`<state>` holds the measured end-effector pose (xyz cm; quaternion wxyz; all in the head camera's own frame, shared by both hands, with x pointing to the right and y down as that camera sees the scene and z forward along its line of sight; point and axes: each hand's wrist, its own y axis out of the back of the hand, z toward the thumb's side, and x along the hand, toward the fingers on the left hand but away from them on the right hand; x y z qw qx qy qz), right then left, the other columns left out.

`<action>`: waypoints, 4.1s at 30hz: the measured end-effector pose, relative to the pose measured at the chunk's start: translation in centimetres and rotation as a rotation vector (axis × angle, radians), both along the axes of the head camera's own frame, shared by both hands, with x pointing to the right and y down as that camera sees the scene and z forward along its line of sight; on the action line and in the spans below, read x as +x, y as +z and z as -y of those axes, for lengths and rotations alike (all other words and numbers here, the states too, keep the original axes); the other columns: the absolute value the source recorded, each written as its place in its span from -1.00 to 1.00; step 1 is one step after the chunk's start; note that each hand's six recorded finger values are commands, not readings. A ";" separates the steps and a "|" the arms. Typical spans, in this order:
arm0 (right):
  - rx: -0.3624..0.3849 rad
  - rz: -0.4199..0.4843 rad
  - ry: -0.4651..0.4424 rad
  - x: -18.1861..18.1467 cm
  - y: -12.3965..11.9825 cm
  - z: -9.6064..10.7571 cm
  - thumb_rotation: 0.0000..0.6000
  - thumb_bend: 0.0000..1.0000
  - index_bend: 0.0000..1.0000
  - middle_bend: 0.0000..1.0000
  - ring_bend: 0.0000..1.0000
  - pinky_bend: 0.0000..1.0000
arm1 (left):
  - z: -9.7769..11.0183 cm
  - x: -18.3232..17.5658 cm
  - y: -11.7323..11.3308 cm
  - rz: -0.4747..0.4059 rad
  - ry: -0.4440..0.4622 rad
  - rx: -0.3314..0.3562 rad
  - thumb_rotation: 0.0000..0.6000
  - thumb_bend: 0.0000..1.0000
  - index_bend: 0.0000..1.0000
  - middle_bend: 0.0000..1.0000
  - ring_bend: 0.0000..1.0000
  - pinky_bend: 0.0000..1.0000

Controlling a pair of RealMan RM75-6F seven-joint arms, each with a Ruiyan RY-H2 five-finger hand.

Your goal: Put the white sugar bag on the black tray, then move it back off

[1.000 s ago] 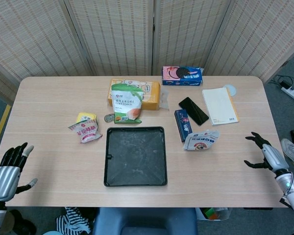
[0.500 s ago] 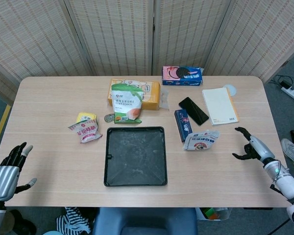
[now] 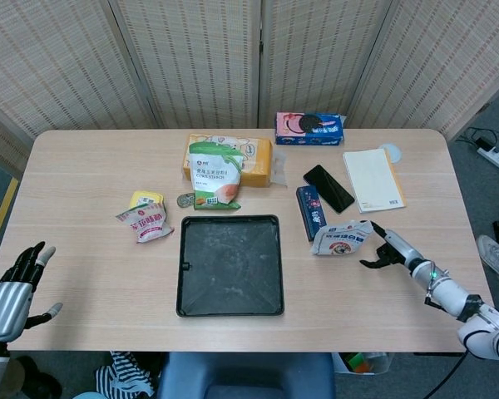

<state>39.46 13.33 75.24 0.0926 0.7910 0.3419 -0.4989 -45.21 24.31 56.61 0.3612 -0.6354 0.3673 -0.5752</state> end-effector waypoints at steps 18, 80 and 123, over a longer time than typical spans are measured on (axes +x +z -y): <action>-0.026 -0.029 -0.138 -2.9 1.3 2.0 1.00 -0.38 -0.26 -0.37 0.80 1.00 | 0.1 -0.2 0.5 0.019 -0.007 -0.012 1.00 -0.57 -0.98 -0.99 -0.91 -0.37; 0.103 -0.204 -0.990 -15.2 -2.3 5.4 1.00 -0.22 -0.56 -0.96 -0.13 0.23 | 1.3 -1.1 4.1 0.174 -0.068 -0.066 1.00 -0.57 -1.00 -0.99 -0.90 -0.36; 0.401 -0.254 -0.391 -8.5 -11.5 -7.9 1.00 -0.42 -1.00 -1.00 -0.62 -0.15 | 0.4 -0.2 2.5 0.053 -0.032 -0.084 1.00 -0.57 -1.00 -0.99 -0.88 -0.35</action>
